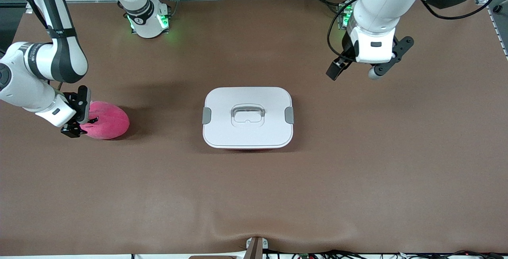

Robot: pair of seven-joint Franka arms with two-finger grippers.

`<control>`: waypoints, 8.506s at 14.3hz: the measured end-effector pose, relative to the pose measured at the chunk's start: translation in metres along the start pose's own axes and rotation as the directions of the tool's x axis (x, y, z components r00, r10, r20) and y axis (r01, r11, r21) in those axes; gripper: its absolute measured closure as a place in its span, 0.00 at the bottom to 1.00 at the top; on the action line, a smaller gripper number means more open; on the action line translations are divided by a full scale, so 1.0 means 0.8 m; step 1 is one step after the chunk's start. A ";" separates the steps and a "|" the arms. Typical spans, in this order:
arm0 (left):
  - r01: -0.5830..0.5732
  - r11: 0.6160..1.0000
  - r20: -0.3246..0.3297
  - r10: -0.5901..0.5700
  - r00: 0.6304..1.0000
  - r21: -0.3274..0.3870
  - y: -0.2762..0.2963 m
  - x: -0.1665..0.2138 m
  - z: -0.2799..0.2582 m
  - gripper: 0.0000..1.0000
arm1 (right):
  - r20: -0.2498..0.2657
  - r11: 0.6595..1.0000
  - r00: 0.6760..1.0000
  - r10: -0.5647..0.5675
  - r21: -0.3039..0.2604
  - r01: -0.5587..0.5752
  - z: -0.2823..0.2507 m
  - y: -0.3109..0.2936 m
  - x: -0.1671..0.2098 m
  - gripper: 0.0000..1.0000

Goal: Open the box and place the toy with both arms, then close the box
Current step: 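Grasp the plush with the right gripper while the left gripper reaches the handle, then grasp the lid handle with the left gripper while the right gripper lifts the plush, then carry the pink plush toward the box with the right gripper, then lift the lid with the left gripper while the right gripper brings the plush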

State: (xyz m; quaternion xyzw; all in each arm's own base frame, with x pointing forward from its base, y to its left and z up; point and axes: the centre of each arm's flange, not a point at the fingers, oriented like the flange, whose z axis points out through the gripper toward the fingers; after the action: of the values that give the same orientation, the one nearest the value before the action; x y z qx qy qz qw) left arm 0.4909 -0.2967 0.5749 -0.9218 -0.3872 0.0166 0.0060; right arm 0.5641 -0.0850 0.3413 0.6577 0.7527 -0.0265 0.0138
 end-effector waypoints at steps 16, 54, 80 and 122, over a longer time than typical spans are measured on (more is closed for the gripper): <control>0.353 0.936 -0.021 -0.353 0.935 -0.005 0.097 -0.103 0.118 0.00 | -0.019 0.999 0.999 -0.040 -0.001 0.040 0.009 0.001 0.002 0.87; 0.681 0.697 0.010 -0.697 0.717 -0.225 0.211 -0.254 0.294 0.39 | 0.030 0.541 0.550 0.834 0.146 -0.828 -0.171 -0.028 0.189 0.89; 0.681 0.695 0.017 -0.697 0.717 -0.228 0.212 -0.253 0.292 0.79 | 0.069 0.061 0.070 0.995 0.131 -0.990 -0.240 -0.024 0.369 0.89; 0.615 0.706 0.004 -0.656 0.755 -0.352 0.209 -0.195 0.183 0.93 | 0.140 -0.071 -0.046 0.989 0.177 -0.982 -0.252 0.024 0.310 0.89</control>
State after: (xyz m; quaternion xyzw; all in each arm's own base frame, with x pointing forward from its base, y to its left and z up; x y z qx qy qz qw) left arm 0.4958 -0.5255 0.4284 -0.7180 -0.6771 -0.1079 -0.1202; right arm 0.5527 0.1746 0.5284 0.9944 0.0345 -0.0818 -0.0577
